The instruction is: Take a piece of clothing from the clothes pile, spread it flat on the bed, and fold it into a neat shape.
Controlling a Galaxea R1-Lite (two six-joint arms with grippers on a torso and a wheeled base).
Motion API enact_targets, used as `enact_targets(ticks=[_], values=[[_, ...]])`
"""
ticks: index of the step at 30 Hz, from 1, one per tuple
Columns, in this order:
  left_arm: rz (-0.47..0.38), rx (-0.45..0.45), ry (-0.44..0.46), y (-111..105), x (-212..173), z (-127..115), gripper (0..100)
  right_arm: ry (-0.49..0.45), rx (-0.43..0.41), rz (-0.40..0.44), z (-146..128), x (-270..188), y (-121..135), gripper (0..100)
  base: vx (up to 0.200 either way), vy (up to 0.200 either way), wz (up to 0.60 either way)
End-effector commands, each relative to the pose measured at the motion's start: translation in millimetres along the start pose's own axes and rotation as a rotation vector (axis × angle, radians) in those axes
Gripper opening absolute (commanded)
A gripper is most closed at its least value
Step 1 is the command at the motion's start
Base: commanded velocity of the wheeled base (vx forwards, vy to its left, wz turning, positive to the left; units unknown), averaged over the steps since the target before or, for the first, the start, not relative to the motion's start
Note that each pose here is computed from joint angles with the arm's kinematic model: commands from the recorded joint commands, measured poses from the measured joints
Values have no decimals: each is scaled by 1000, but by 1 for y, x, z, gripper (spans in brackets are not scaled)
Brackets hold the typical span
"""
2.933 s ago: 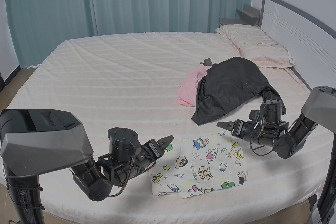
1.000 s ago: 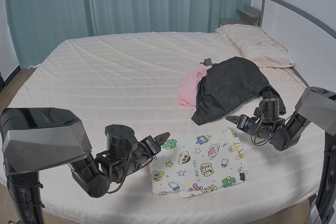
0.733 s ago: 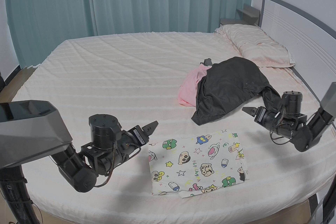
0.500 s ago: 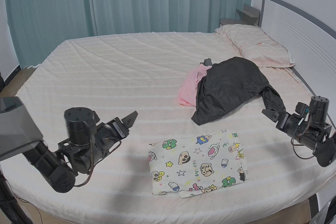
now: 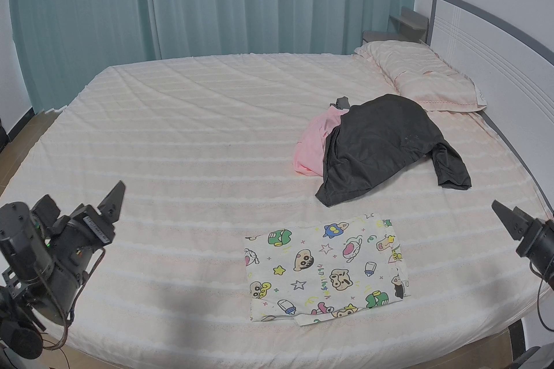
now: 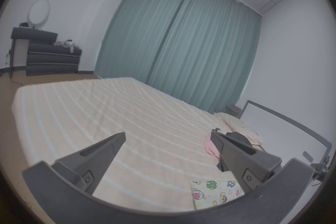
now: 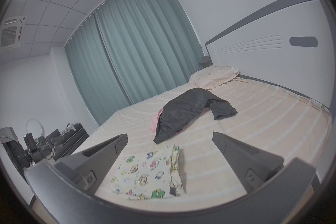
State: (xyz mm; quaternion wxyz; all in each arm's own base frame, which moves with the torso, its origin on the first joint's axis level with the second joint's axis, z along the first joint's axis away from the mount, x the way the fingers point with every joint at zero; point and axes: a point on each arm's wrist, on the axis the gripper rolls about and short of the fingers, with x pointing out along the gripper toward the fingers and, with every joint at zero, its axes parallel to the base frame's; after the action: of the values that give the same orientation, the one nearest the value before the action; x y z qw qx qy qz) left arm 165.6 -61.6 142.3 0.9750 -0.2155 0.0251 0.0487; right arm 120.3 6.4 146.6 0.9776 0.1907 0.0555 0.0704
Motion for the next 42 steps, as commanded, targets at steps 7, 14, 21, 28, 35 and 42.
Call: enact_targets(ticks=[7, 14, 21, 28, 35, 42], values=[[228, 109, -231, 57, -103, 26, 100, -67, -143, 44, -49, -115, -3, 100, 0, 0, 0], [442, 151, -270, 83, -132, 18, 100, -44, -149, 35, -75, -136, -10, 100, 0, 0, 0], [580, 194, -341, 93, -148, 17, 100, -78, -157, 26, -76, -139, -9, 100, 0, 0, 0], [708, 218, -439, 105, -175, 4, 100, -106, -286, -53, -76, -139, -11, 100, 0, 0, 0], [730, 263, -472, 110, -190, -10, 100, -112, -359, -87, -76, -139, -12, 100, 0, 0, 0], [719, 253, -481, 110, -190, -9, 100, -159, -509, -93, -76, -137, -12, 100, 0, 0, 0]])
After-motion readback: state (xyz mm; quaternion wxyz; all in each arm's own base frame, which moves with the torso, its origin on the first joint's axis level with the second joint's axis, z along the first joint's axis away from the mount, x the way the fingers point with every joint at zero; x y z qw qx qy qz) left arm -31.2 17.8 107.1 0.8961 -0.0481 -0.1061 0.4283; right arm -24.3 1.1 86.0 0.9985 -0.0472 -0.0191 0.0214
